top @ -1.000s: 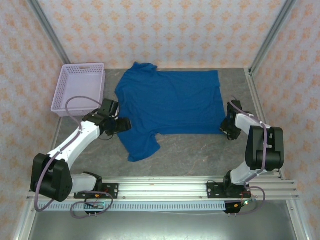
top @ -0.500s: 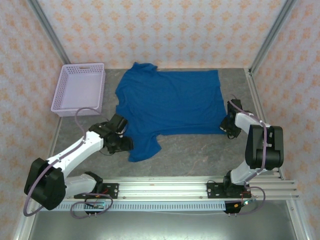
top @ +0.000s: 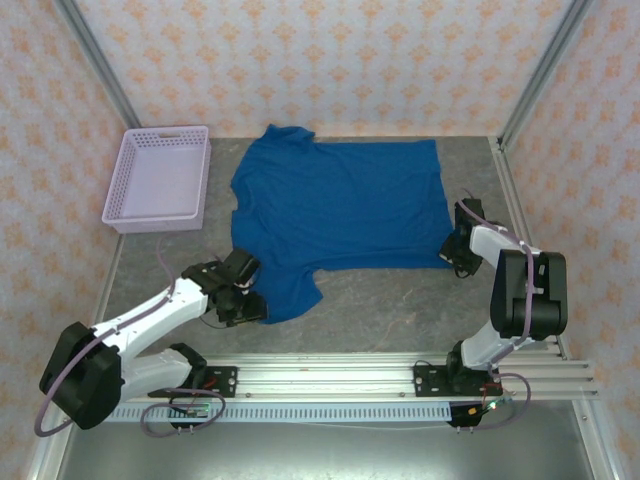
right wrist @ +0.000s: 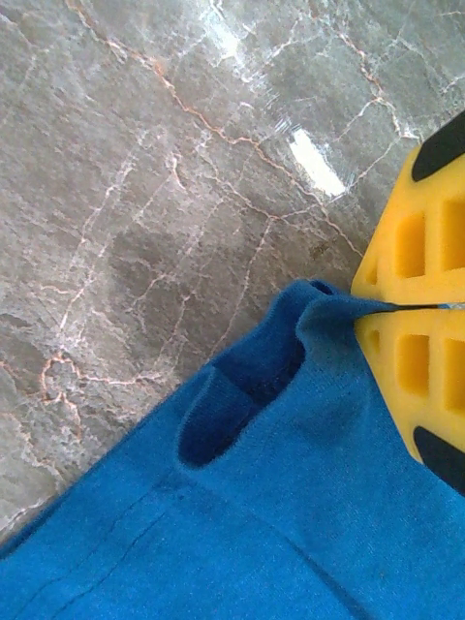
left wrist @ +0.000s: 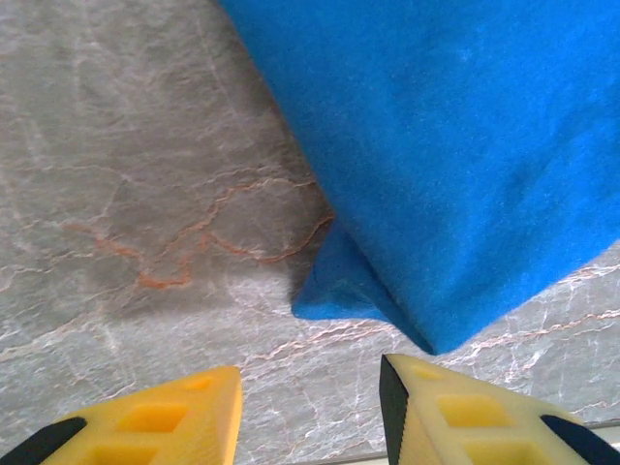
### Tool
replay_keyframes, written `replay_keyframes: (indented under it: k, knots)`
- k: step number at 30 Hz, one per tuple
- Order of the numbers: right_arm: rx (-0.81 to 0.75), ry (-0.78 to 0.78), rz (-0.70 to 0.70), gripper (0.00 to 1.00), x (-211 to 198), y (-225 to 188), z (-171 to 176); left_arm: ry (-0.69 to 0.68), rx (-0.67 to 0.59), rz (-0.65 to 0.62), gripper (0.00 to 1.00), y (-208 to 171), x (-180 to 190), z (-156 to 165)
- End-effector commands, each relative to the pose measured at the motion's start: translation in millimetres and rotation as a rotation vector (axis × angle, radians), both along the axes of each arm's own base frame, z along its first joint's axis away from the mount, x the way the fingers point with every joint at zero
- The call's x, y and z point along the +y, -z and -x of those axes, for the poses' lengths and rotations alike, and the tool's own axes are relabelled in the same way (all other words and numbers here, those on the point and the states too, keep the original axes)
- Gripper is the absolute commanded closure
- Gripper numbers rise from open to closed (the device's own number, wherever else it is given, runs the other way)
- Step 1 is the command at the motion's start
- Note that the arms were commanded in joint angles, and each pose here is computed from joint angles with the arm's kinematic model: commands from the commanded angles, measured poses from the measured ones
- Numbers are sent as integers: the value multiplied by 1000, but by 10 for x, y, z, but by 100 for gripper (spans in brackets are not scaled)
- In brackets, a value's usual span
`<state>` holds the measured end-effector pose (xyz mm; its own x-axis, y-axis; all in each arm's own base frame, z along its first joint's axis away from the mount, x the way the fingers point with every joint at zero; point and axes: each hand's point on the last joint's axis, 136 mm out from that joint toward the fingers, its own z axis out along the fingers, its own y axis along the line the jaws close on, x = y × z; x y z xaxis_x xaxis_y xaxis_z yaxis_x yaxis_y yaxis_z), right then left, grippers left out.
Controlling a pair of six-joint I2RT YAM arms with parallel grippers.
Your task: Fold the inside-out t-shirt
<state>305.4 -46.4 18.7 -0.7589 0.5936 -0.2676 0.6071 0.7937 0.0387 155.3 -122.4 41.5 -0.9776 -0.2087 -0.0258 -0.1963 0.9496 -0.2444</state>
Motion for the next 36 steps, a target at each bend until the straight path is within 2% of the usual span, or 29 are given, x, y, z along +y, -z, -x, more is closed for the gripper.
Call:
replay_keyframes:
  k: [1,7,11,20,26,31,36]
  knots:
    - [23,-13,1,93,-6,59,61,33,1,20,57,56,-84,-45]
    - [12,-14,5,93,-11,32,58,82,7,0,57,180,-141,-108]
    - [17,-17,-1,93,0,38,64,109,7,1,61,251,-201,-165]
    - [16,-18,-5,93,7,38,66,126,39,-2,85,332,-225,-103]
    - [8,-15,2,93,-1,6,82,94,27,26,99,130,-187,-1]
    - [-1,-7,16,93,-24,-57,127,64,-26,101,100,-248,-206,60]
    - [-55,-1,36,93,-61,-219,35,14,-141,220,100,-728,-250,-196]
